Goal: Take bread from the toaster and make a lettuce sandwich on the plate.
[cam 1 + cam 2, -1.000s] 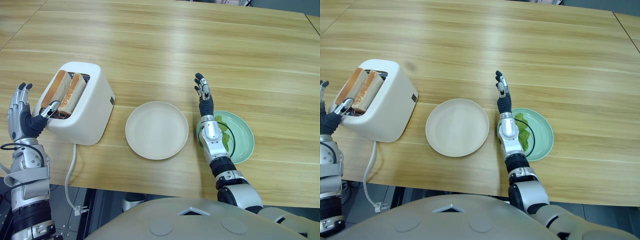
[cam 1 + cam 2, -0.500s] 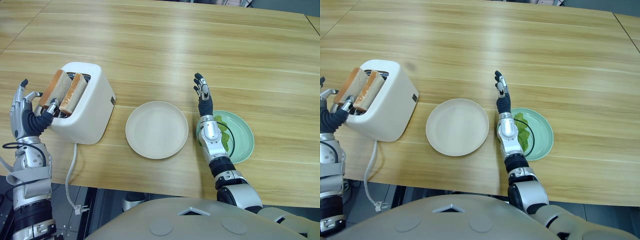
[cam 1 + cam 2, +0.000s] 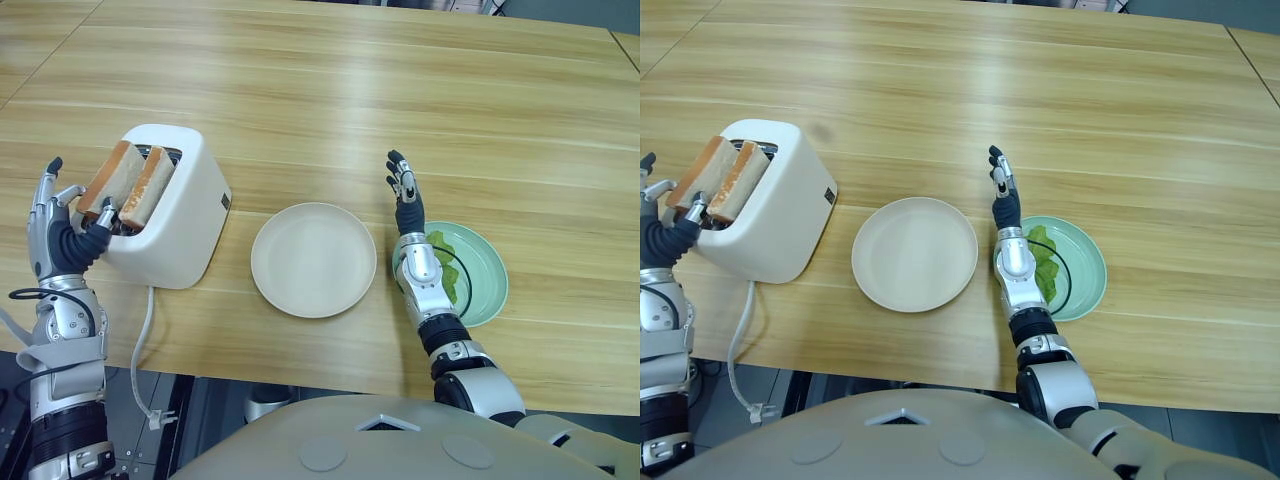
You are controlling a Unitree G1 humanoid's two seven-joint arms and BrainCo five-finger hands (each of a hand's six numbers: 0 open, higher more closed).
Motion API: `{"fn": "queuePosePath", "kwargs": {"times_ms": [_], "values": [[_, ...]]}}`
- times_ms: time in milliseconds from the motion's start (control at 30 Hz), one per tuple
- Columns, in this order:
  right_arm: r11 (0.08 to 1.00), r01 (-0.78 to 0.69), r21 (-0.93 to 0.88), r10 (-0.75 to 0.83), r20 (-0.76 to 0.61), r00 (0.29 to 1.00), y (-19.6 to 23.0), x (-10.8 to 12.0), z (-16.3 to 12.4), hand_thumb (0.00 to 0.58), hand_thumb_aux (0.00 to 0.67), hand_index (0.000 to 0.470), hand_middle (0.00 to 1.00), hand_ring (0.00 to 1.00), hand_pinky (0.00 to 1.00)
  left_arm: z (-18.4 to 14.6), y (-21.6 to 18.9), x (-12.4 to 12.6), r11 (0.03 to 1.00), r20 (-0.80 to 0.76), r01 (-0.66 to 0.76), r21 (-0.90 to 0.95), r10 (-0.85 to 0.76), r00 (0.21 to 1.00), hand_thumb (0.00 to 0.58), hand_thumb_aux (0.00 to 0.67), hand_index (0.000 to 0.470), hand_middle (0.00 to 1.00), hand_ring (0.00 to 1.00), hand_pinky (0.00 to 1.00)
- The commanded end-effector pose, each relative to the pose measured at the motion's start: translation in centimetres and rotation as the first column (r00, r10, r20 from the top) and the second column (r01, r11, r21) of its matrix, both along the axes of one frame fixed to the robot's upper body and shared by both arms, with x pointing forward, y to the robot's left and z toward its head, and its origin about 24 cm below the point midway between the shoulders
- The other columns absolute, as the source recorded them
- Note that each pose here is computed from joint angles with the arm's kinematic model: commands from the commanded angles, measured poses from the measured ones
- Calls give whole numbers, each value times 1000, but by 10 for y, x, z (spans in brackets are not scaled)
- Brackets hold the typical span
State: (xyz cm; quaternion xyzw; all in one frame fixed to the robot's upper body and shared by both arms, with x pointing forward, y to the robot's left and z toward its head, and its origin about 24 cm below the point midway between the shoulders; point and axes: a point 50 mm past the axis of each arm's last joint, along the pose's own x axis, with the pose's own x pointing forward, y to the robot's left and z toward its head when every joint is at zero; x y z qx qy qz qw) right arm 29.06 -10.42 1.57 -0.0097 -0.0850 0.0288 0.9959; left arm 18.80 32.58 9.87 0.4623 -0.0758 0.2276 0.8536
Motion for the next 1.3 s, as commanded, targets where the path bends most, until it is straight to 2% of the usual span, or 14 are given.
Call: {"fn": "queuePosePath", "kwargs": {"times_ms": [33,167,200,500,667,833,967,1067,1167,1233,1300], "values": [[1000,1,-8,-1,-15,1000,0,1,-3,0,0,0,0,0,0,20,-14,-3,998,128,64,3,-64,990,580,670,460,0,0,0],[1000,1,-8,-1,-14,1000,0,1,-3,0,0,0,0,0,0,43,-16,-9,998,257,47,33,-54,965,580,670,460,0,0,0],[1000,1,-8,-1,-15,1000,0,1,-3,0,0,0,0,0,0,48,-15,-10,998,281,34,45,-45,959,580,670,460,1000,1000,1000],[1000,-5,-8,5,-16,1000,2,2,-3,0,0,0,0,0,0,68,-4,-24,985,402,-92,146,26,915,580,670,460,1000,1000,1000],[1000,-6,-17,6,5,1000,2,2,0,0,0,0,0,0,0,92,-8,-32,975,522,-120,184,6,853,580,670,460,1000,1000,1000],[998,17,-53,-13,74,997,-4,6,10,0,0,0,0,0,0,114,-47,-27,978,618,65,197,-175,767,580,670,460,1000,1000,1000],[992,53,-114,-31,181,983,-17,13,29,0,0,0,0,0,0,114,-84,-8,935,582,314,166,-350,734,580,670,460,1000,1000,1000],[981,107,-160,-59,280,958,-32,17,48,0,0,0,0,0,0,106,-108,7,861,527,498,99,-470,708,580,670,460,1000,1000,1000],[966,167,-199,-85,366,927,-46,19,68,0,0,0,0,0,0,87,-131,25,746,421,665,-42,-590,689,580,670,460,1000,1000,1000],[953,202,-227,-92,419,903,-53,19,80,0,0,0,0,0,0,72,-146,33,663,359,736,-139,-659,661,580,670,460,1000,1000,1000],[943,226,-245,-91,461,883,-57,17,91,0,0,0,0,0,0,60,-156,39,620,296,764,-180,-706,643,580,670,460,1000,1000,1000]]}}
